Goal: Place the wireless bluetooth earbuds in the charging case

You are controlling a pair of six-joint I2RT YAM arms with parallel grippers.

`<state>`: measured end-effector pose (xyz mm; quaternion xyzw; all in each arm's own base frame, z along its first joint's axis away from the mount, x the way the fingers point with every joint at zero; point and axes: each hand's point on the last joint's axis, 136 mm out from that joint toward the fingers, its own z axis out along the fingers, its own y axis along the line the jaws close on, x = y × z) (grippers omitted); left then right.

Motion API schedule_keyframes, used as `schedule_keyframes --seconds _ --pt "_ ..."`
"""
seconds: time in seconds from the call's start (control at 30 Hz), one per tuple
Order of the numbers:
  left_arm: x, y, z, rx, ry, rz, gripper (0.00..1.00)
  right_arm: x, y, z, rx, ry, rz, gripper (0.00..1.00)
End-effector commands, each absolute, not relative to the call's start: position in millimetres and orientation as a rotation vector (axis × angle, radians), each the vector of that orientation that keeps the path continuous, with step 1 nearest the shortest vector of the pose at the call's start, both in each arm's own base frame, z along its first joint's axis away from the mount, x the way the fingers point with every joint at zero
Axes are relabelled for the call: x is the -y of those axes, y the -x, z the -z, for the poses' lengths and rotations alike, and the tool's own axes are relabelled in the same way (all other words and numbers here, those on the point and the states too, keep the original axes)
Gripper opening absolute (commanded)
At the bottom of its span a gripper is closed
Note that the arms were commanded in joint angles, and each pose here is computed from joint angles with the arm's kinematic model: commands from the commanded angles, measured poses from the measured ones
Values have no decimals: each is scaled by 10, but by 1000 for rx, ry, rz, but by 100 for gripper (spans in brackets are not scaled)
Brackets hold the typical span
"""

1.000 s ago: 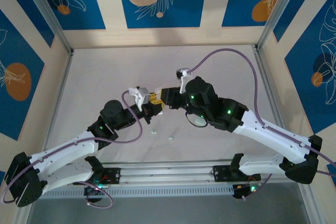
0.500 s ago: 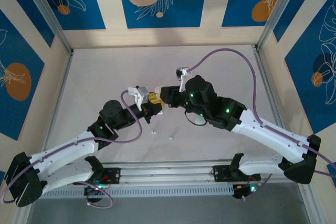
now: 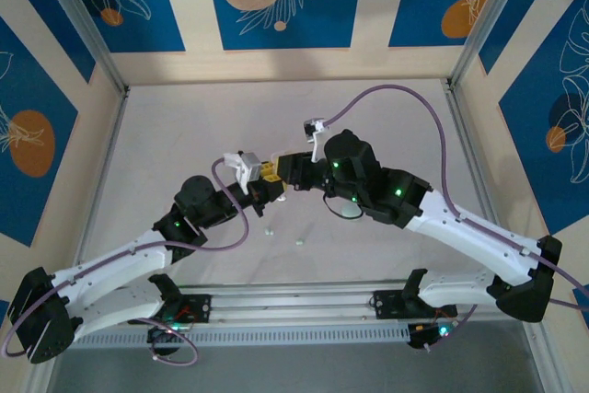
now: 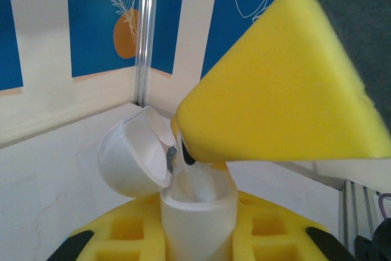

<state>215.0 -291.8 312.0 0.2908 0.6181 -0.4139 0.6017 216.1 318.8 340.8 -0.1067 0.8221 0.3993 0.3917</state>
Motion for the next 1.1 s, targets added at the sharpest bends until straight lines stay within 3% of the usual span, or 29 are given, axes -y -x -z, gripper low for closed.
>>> schedule_keyframes --seconds 0.0,0.5,0.9,1.07 --pt "2820 -2102 -3589 -1276 -614 960 19 -3228 -2030 -3187 -2195 340 -995 28" --pt "2803 -2047 -3641 -1238 -640 951 19 -3131 -2071 -3207 -2226 336 -922 35" --pt "2753 -2051 -3582 -1267 -644 916 19 -3017 -2065 -3651 -2116 353 -986 48" --pt "2623 -2088 -3520 -1326 -610 855 18 -2670 -2235 -3802 -2045 248 -949 48"
